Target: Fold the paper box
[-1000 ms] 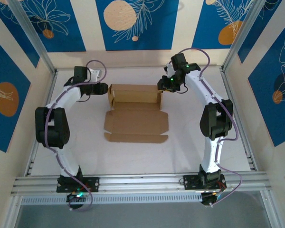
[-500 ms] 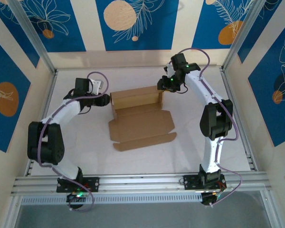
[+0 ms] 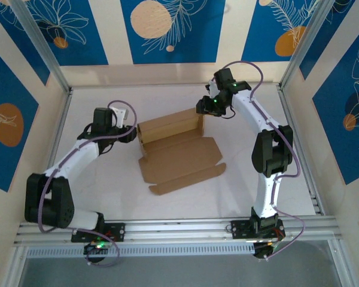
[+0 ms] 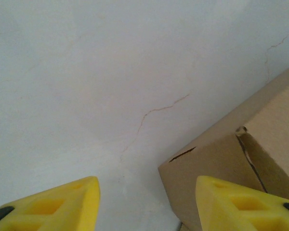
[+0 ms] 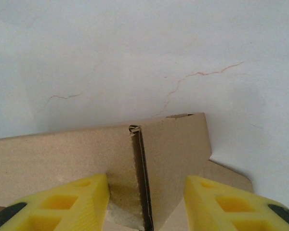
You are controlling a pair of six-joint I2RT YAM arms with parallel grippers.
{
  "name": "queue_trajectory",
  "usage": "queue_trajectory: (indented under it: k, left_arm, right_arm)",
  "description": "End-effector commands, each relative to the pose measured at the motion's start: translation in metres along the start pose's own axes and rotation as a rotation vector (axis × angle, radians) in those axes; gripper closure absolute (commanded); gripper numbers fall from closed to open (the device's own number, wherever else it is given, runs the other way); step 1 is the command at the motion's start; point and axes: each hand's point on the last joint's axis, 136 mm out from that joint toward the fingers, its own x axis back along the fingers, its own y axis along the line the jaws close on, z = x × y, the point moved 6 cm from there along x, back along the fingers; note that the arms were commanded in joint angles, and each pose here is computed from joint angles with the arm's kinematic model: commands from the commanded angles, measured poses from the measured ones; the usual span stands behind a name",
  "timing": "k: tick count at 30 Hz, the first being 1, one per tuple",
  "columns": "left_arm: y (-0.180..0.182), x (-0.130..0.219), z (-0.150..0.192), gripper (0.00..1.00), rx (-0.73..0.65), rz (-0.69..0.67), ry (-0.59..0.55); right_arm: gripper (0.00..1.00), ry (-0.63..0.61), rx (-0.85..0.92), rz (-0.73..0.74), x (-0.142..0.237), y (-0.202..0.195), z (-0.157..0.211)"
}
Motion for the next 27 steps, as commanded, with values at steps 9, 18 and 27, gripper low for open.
queue_trajectory:
  k: [9,18,27]
  left_arm:
    - [-0.022,0.015,0.023,0.43,-0.096,0.038,0.004]
    - [-0.045,0.024,0.038,0.41,-0.154,0.106,0.049]
    - [-0.046,0.042,0.04,0.38,-0.204,0.071,0.06]
  right_arm:
    - [0.54,0.162,-0.053,0.084,-0.033,-0.019,0.03]
    - [0.55,0.161,-0.059,0.078,-0.033,-0.019,0.029]
    - [0.55,0.16,-0.08,0.088,-0.035,-0.023,0.029]
